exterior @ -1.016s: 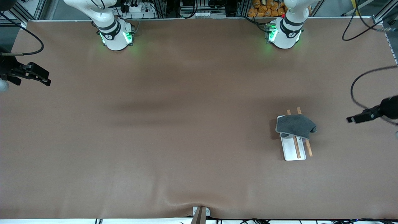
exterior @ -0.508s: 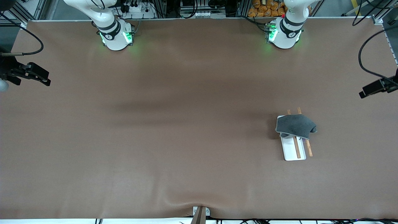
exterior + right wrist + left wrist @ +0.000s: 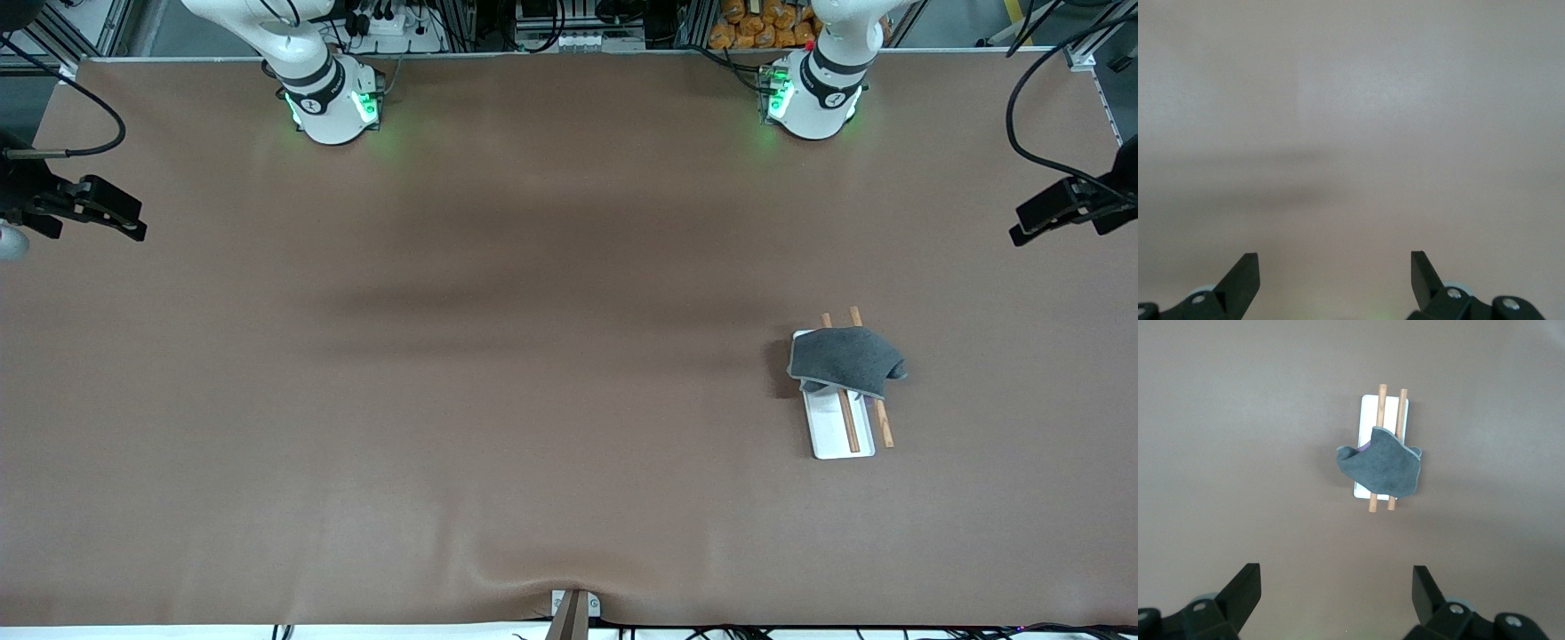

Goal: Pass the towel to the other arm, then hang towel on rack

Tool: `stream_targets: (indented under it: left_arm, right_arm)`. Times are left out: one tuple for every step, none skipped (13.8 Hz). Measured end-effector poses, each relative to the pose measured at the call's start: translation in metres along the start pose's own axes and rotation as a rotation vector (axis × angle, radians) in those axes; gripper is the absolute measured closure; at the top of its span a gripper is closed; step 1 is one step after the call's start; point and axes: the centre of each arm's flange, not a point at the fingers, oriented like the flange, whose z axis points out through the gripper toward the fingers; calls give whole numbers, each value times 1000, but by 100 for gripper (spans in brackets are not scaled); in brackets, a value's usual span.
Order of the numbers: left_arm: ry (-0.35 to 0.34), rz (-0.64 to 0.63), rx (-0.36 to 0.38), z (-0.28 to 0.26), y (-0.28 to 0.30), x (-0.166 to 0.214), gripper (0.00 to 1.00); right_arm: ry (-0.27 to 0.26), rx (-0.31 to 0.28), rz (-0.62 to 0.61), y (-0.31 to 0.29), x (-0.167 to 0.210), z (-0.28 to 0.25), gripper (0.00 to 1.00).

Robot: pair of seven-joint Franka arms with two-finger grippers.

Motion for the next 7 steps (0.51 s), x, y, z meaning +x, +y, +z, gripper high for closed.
stream_targets:
  left_arm:
    - [3,2,2,-3,2,-2,0]
    - [4,2,3,-4,1,-3,0]
    - [4,1,3,-4,1,-3,0]
    - [4,2,3,-4,1,-3,0]
    - [5,3,3,-5,2,-3,0]
    - [6,8,3,-5,5,-4,0]
    - [7,15,3,-5,9,-5,0]
  right_arm:
    - [-1,0,0,0,0,0,0]
    - [-2,0,0,0,0,0,0]
    - [-2,0,0,0,0,0,0]
    - [-2,0,1,1,0,0,0]
    - [-3,0,2,1,0,0,0]
    - [-3,0,2,1,0,0,0]
    - [-3,0,3,1,0,0,0]
